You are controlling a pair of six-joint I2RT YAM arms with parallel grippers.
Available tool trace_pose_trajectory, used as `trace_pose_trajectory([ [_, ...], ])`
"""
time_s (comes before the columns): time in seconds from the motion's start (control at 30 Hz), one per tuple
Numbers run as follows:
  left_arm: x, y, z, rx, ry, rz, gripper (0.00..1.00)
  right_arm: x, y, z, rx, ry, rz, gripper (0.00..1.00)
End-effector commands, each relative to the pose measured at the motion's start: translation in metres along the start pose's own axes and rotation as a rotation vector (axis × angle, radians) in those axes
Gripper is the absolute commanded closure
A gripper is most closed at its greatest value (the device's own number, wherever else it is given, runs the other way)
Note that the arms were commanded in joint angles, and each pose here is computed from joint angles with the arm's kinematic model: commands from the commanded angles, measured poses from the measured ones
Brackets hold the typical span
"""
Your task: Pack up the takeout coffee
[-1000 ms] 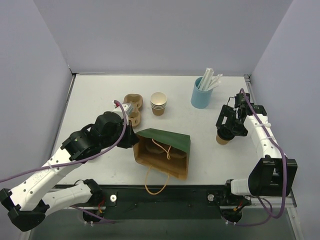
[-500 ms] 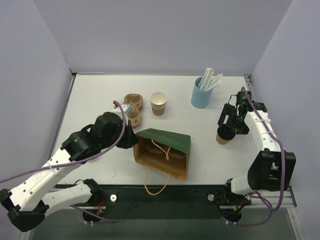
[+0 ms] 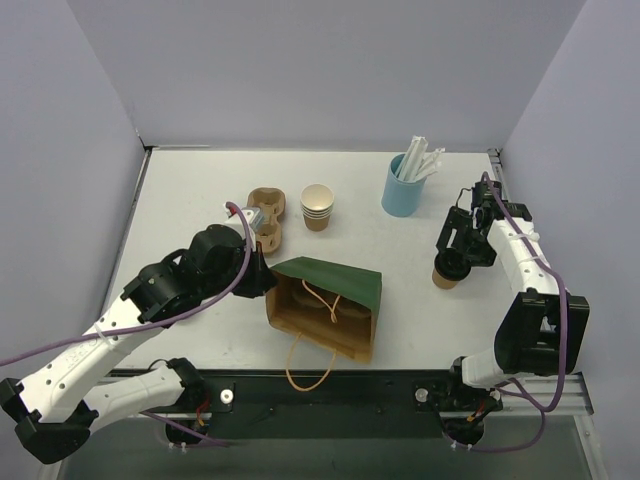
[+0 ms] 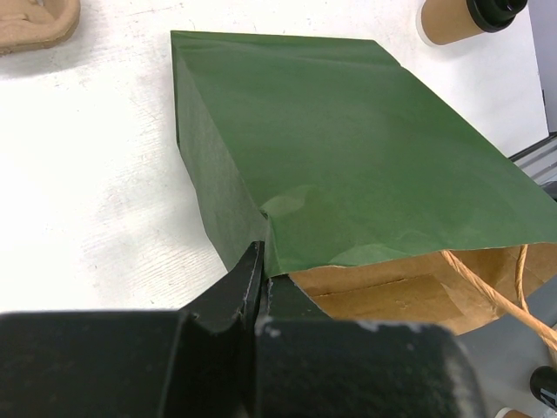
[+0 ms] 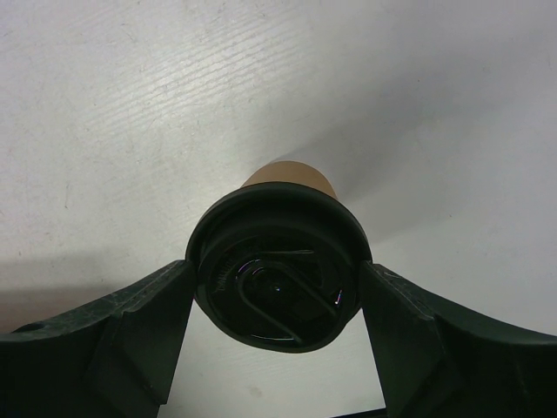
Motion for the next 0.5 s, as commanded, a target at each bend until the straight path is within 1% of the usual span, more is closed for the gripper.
trace_pose_trajectory([
  [0.0,0.0122,-0.0031,0.006,-0.004,-0.04,0.003,1.0,-0.007,-0.0058,-0.0033,-0.022,0.03,-0.002,0.24],
  [0.13,0.0157,-0.0049,0.0057,-0.007,-0.041,-0.003,1.0,-0.0095,-0.0081,0.0004,-0.027,0.019,-0.003,0.2],
  [0.47,0.0173,-0.0066,0.0027,-0.011,-0.038,-0.001,1.0,-0.0143,-0.0061,0.0004,-0.019,0.028,0.029,0.19],
])
Point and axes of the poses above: each gripper's point midway between its finger pads, its own z axis back along the fingers, its own y axis along the line the jaws close on, x = y × z, the point moved 3 cm from there along z, back along the fingers, and after that the axes turned 11 degrees about -z, right-handed, at the moved point
